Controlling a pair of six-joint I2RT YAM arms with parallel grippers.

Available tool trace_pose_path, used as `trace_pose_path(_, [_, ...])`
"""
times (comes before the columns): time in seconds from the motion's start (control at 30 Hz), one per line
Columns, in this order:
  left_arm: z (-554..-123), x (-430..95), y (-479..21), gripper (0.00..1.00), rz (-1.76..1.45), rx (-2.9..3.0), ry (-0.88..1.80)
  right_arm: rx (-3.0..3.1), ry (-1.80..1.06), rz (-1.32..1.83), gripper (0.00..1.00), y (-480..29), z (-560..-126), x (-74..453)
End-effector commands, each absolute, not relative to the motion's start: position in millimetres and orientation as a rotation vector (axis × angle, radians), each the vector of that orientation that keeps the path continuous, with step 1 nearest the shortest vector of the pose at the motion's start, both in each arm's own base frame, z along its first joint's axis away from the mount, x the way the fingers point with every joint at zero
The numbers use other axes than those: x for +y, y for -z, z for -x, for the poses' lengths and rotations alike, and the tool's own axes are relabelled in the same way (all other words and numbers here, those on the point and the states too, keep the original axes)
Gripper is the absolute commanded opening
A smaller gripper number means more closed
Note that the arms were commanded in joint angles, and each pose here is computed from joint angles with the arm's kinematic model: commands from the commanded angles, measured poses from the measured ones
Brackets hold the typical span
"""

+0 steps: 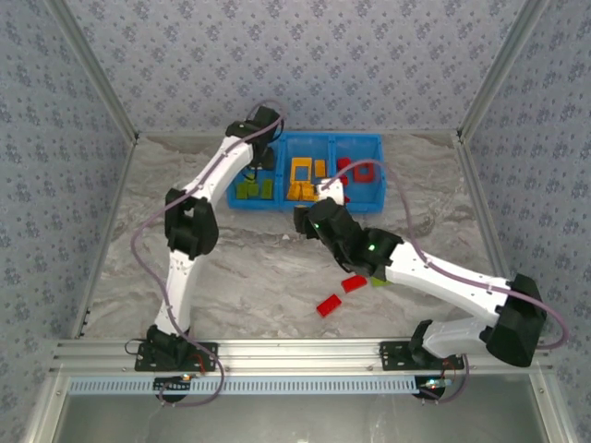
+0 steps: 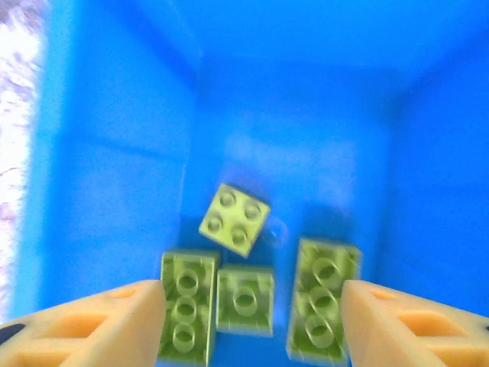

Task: Sort the legos into containers by color

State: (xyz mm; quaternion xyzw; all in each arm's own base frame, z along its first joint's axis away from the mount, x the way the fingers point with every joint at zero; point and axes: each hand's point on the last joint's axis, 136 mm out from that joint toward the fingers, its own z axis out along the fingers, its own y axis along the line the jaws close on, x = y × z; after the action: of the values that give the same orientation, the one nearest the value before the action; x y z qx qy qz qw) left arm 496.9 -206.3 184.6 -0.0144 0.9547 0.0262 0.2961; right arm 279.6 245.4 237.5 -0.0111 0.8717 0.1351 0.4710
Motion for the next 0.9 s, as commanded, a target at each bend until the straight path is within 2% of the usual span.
trace_pose_path(0.0, [-444, -235, -267, 0.66, -0.047, 2.393, 0.157, 2.365, -0.139, -0.325, 0.62, -176, -239, 179])
trace_pose_path(0.17, [-337, -281, -280, 0.73, -0.354, 2.297, 0.522, 2.481, -0.095, -0.576, 0.64, -129, -212, 160])
trace_pose_path(0.23, [-287, -296, -280, 0.73, -0.495, 2.267, 0.66, 2.501, -0.102, -0.659, 0.69, -115, -209, 158])
trace_pose_path(0.33, [-222, -311, -272, 0.74, -0.665, 2.236, 0.779, 2.539, -0.139, -0.797, 0.73, -92, -209, 157])
trace_pose_path(0.43, [-176, -317, -256, 0.74, -0.766, 2.235, 0.838, 2.565, -0.159, -0.909, 0.75, -72, -209, 154])
trace_pose_path(0.63, [-135, -316, -234, 0.74, -0.809, 2.244, 0.85, 2.591, -0.2, -1.074, 0.74, -44, -207, 149])
trace_pose_path(0.87, [-129, -314, -229, 0.73, -0.801, 2.256, 0.826, 2.612, -0.203, -1.161, 0.65, -30, -200, 151])
